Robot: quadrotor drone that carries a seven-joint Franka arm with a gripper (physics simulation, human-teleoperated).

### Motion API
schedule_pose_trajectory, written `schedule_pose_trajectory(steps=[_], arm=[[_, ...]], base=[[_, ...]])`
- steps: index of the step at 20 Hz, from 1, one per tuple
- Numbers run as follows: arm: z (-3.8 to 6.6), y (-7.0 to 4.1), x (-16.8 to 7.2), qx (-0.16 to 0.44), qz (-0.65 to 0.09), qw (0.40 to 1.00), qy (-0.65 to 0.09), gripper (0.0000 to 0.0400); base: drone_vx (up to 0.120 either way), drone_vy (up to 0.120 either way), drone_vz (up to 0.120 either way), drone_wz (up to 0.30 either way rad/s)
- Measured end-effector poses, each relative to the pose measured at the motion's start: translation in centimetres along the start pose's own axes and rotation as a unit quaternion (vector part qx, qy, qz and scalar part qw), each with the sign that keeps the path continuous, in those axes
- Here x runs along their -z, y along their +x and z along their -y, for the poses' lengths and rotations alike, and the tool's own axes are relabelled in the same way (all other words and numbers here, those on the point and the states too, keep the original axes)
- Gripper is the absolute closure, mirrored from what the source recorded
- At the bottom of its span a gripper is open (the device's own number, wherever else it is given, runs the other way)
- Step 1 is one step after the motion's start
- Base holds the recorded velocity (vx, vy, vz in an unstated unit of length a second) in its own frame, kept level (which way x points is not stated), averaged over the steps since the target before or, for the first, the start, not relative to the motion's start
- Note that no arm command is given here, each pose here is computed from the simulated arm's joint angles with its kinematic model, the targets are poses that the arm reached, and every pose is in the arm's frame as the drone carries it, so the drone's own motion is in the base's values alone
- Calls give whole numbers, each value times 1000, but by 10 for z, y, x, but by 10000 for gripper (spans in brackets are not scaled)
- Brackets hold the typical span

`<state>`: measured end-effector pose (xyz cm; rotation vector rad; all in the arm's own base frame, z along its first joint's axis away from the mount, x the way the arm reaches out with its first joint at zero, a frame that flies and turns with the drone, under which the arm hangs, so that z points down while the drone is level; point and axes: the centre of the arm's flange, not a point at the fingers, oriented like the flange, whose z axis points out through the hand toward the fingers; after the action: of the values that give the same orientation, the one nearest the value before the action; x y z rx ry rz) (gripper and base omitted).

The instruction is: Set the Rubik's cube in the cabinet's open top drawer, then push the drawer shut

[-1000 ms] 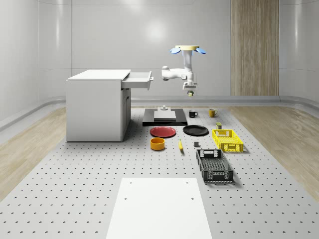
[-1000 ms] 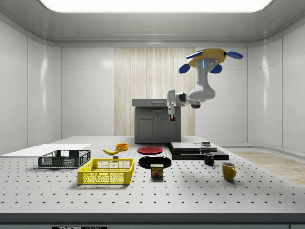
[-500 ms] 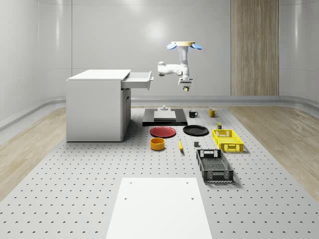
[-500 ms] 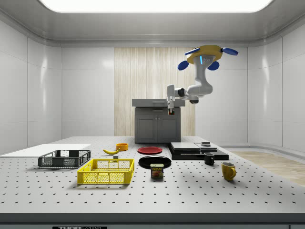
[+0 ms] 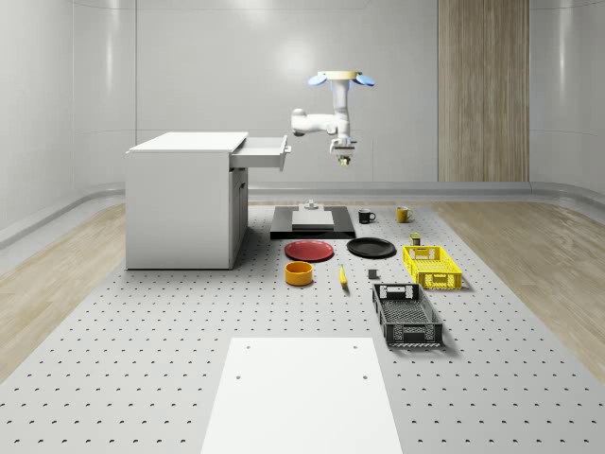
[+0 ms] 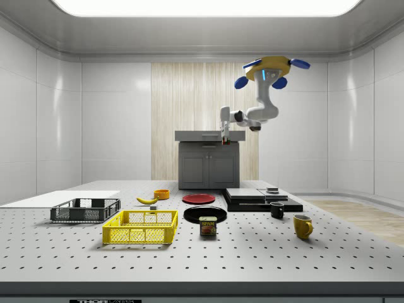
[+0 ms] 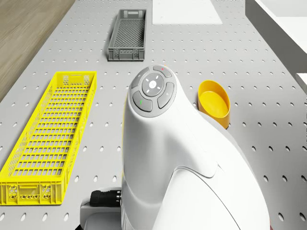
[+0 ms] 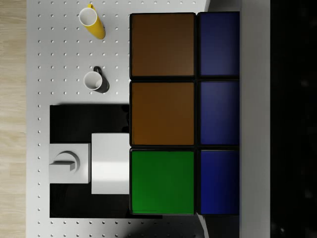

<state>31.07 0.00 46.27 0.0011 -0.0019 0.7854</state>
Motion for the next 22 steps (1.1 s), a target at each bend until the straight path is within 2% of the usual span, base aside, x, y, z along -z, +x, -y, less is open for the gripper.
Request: schedule_pose_trajectory(steps=[22], arm=[[0, 0, 0, 0, 0, 1000, 0, 75]], base=[[0, -120, 120, 0]])
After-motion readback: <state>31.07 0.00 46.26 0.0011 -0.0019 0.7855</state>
